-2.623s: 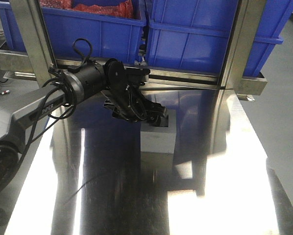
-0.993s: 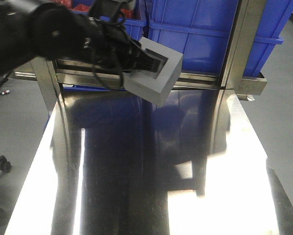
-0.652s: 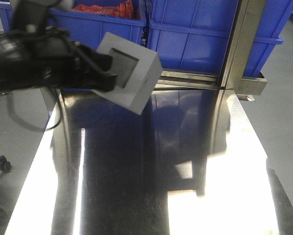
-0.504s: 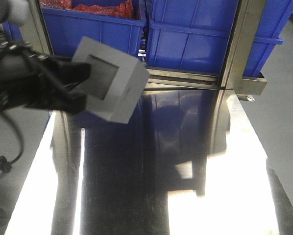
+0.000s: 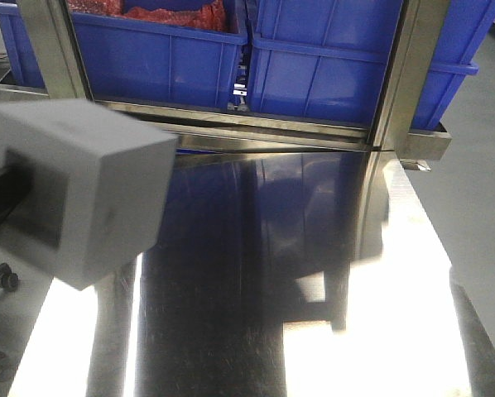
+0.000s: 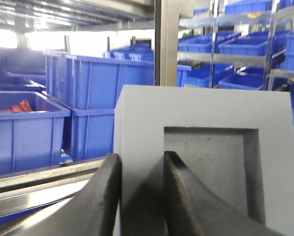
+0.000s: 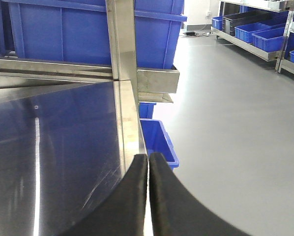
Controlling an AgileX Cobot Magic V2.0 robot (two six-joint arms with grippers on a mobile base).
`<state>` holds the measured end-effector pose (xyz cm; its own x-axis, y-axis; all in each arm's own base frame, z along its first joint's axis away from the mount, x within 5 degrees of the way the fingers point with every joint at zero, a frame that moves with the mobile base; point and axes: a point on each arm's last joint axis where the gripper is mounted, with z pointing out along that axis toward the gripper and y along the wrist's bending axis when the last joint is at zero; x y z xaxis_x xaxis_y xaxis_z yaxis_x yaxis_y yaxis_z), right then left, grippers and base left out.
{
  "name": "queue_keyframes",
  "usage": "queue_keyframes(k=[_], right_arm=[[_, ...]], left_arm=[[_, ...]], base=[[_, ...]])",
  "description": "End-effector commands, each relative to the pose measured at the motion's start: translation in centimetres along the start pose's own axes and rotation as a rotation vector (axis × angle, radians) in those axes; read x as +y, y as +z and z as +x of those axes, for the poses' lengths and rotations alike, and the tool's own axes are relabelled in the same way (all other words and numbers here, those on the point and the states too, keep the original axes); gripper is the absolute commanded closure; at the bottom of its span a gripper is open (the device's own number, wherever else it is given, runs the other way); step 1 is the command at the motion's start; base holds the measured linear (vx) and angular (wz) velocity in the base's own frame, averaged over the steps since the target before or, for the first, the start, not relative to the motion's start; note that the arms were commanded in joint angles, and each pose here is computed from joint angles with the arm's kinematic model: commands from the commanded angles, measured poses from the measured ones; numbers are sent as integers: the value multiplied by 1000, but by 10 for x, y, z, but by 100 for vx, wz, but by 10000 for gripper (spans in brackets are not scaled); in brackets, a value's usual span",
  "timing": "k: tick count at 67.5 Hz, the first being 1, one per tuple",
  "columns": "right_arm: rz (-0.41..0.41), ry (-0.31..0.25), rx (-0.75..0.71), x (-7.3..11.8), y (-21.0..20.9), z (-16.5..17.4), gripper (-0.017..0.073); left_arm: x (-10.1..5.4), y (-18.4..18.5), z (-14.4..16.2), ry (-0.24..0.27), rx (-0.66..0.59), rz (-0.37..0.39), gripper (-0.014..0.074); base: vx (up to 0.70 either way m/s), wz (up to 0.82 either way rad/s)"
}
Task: Sort gray base to blue bin
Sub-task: 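Swing the held gray block toward the left side of the robot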
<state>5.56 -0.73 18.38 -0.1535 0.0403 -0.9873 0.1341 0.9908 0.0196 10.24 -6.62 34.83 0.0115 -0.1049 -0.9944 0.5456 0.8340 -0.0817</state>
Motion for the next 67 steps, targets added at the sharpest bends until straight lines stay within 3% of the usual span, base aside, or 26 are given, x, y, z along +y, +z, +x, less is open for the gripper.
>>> queue_keyframes(k=[1, 19, 67], right_arm=[[7, -19, -55, 0, 1, -5, 564], [7, -19, -55, 0, 1, -5, 564], [7, -19, -55, 0, 1, -5, 564]], left_arm=[[-1, -17, -11, -23, -163, 15, 590], [0, -41, -2, -23, -215, 20, 590], [0, -41, -2, -23, -218, 20, 590]], base=[[0, 0], [0, 0], [0, 0]])
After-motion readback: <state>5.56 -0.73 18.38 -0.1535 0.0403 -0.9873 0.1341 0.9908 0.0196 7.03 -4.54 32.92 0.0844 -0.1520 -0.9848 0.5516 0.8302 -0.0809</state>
